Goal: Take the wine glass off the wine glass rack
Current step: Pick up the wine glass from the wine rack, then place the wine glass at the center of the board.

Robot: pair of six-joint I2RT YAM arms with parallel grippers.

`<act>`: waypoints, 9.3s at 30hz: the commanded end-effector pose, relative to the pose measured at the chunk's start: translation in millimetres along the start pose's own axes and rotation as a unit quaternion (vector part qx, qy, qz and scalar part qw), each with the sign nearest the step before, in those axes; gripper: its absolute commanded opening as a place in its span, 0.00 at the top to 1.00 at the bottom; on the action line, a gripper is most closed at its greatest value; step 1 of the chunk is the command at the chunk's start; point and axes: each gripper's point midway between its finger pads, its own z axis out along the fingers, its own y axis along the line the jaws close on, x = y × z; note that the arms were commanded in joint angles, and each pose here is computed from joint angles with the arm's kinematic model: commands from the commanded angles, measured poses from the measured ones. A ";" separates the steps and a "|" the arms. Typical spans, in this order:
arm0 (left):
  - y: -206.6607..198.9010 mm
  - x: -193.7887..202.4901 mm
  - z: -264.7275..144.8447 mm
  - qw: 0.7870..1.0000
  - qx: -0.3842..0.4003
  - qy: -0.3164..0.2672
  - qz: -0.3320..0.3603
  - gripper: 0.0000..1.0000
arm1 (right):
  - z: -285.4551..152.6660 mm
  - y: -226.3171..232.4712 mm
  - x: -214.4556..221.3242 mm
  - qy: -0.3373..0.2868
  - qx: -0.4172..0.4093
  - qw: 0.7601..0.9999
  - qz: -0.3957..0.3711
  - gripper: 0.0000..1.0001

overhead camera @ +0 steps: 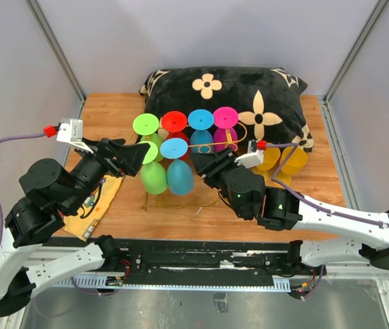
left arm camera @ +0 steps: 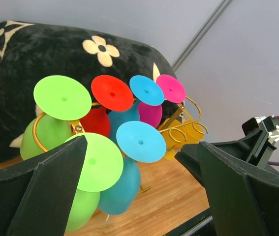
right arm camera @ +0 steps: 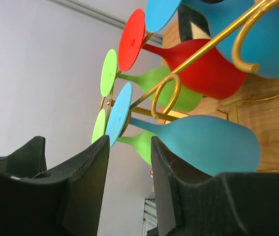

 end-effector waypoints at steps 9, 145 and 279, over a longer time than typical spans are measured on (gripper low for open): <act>-2.4 -9.0 -3.2 1.000 0.006 -0.016 -0.013 0.00 | 4.9 17.8 -2.5 -0.029 0.008 0.999 -0.011 0.63; -141.3 56.3 -39.5 0.898 0.402 0.155 -0.087 0.00 | -88.9 -38.4 -20.3 0.180 -0.193 0.916 -0.303 0.99; -136.2 349.0 -95.2 0.755 0.529 0.292 0.253 0.99 | -85.3 -135.8 -94.0 0.210 -0.016 0.897 -0.388 0.35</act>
